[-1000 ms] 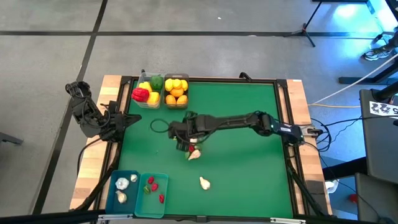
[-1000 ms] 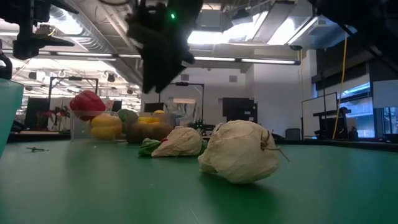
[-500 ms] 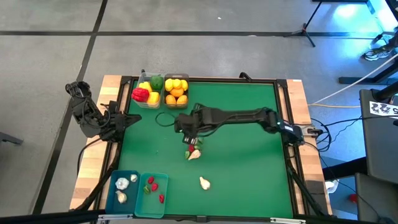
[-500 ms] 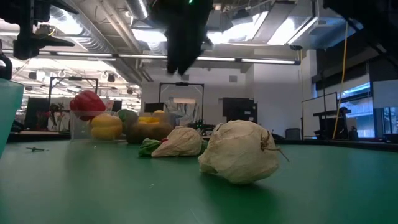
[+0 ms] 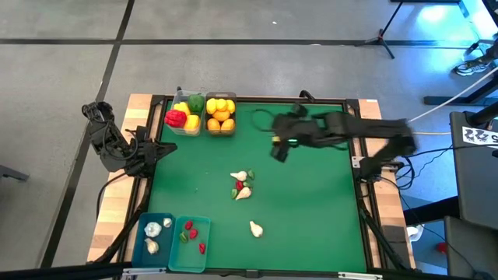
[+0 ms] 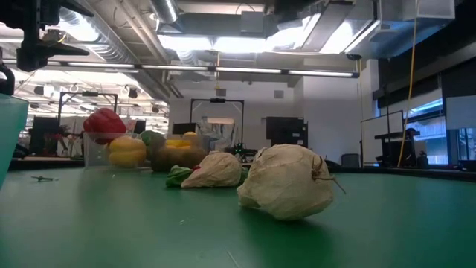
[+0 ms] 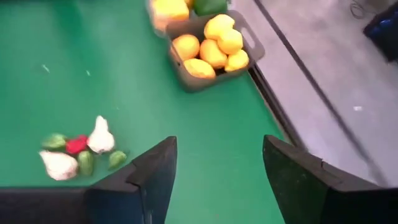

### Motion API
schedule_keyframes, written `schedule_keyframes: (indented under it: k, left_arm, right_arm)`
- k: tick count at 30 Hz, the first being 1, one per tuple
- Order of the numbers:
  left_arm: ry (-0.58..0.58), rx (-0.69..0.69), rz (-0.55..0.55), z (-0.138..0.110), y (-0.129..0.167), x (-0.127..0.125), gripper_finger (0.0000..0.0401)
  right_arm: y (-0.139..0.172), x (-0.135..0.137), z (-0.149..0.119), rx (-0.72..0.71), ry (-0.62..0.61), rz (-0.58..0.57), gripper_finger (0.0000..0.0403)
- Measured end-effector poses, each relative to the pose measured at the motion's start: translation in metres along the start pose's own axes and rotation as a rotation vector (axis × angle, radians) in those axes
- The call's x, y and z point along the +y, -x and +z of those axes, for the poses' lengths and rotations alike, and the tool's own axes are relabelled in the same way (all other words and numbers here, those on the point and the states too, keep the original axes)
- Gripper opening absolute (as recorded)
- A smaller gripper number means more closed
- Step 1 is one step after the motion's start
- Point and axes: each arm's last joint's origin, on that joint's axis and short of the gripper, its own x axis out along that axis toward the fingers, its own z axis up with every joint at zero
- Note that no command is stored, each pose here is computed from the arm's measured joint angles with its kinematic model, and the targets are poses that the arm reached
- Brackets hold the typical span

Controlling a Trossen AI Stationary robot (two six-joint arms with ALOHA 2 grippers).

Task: Sort produce into baskets
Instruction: Put the green chili pepper into the green bin

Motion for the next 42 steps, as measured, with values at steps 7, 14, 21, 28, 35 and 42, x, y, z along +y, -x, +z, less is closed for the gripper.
schedule_keyframes:
  k: [7, 14, 21, 28, 35, 42]
  left_arm:
    - [0.001, 0.0, 0.0, 0.0, 0.0, 0.0, 0.0306]
    - [0.003, 0.0, -0.001, 0.0, 0.0, 0.0, 0.0306]
    - [0.02, -0.002, 0.0, 0.0, 0.0, 0.0, 0.0306]
    - [0.022, -0.002, 0.0, 0.0, 0.0, 0.0, 0.0306]
    - [0.02, -0.003, 0.0, 0.0, 0.0, 0.0, 0.0306]
    - [0.015, -0.003, 0.0, 0.0, 0.0, 0.0, 0.0306]
  right_arm:
    - [-0.024, -0.007, -0.081, -0.286, -0.36, 0.15, 0.023]
    - [-0.087, 0.047, -0.131, -0.287, -0.432, 0.158, 0.023]
    - [-0.136, 0.098, -0.149, -0.283, -0.398, 0.079, 0.023]
    - [-0.16, 0.125, -0.158, -0.335, -0.457, -0.022, 0.023]
    - [-0.178, 0.135, -0.163, -0.333, -0.479, -0.045, 0.023]
    - [-0.191, 0.143, -0.169, -0.308, -0.5, -0.044, 0.023]
